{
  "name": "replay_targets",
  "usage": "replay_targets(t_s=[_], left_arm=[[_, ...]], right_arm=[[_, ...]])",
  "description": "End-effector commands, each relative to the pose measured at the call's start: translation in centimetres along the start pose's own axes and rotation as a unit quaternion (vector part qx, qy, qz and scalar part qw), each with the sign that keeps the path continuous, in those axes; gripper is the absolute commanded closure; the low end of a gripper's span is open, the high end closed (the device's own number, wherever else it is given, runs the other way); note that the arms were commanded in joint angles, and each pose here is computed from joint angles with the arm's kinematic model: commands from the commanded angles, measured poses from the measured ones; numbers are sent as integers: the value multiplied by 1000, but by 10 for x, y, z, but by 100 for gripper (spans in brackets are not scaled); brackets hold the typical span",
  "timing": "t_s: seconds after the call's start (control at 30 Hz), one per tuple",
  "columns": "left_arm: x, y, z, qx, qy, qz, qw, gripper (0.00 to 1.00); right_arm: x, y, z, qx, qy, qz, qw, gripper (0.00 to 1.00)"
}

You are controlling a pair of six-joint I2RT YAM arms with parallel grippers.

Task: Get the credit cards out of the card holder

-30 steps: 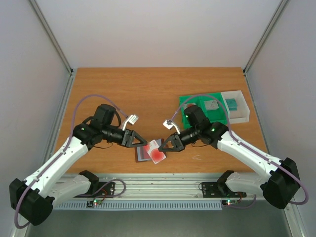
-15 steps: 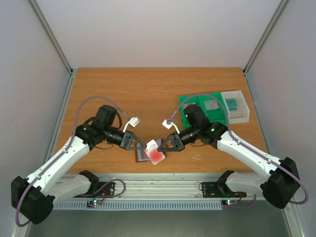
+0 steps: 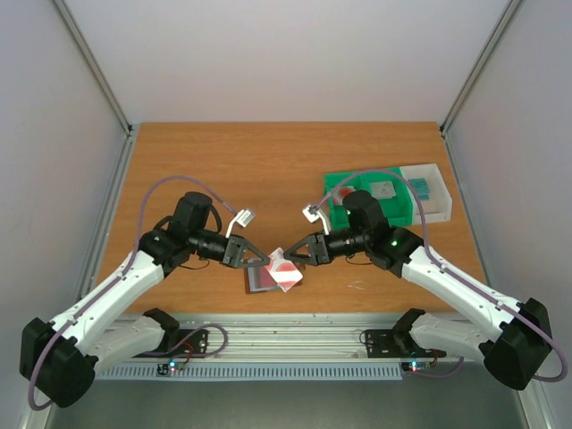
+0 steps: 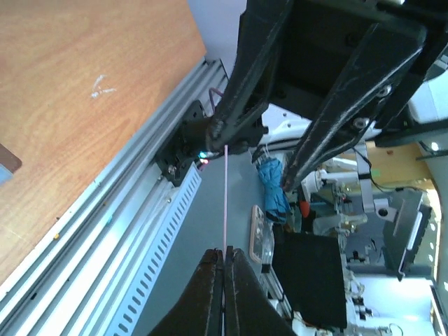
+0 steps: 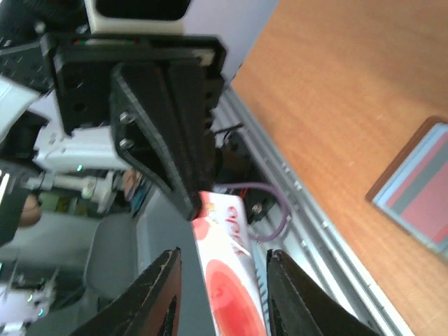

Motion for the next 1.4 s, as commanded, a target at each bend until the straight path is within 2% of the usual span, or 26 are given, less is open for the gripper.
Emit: replay_targets(t_s=[0.0, 0.1, 0.23, 0.47, 0.57, 0.73, 0.97, 1.1, 1.17, 1.33, 1.37], left_arm=[[-4, 4, 24, 19, -55, 42, 997, 99], [-8, 15, 34, 7, -83, 83, 993, 99], [-16, 26, 53, -2, -136, 124, 983, 100], [-25, 31, 75, -32, -225, 125, 966, 99], [-28, 29, 85, -44, -262, 104, 959, 100], [-36, 30, 92, -57, -305, 103, 945, 100], [-45, 37, 88, -83, -349, 97, 928, 100], [-46, 35, 86, -82, -352, 96, 928, 99], [-46, 34, 86, -82, -351, 94, 928, 100], [-45, 32, 85, -78, -349, 87, 930, 99], [-46, 30, 85, -76, -349, 86, 930, 95]], right_arm=[[-3, -9, 23, 63, -92, -12, 994, 61], [-6, -20, 34, 111, -152, 6, 982, 56], [-11, -27, 43, 160, -209, 51, 963, 39], [-15, -24, 50, 174, -235, 78, 953, 34], [-16, -17, 54, 172, -237, 97, 951, 40], [-16, -12, 58, 172, -240, 117, 948, 61], [-14, -15, 61, 184, -242, 122, 945, 71], [-12, -18, 62, 192, -243, 126, 942, 85], [-11, -18, 62, 185, -240, 128, 944, 97], [-10, -24, 58, 188, -241, 126, 944, 99], [-10, -25, 58, 189, -241, 126, 944, 99]])
Point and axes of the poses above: each gripper's point midway between its finger pads, its own x axis out along the fingers, its own y axis along the line the jaws close on, z = x × y, the point moved 1 cm from there along -x, back along the fingers, and after that the axes turned 15 degrees about x, right-handed, at the moved point
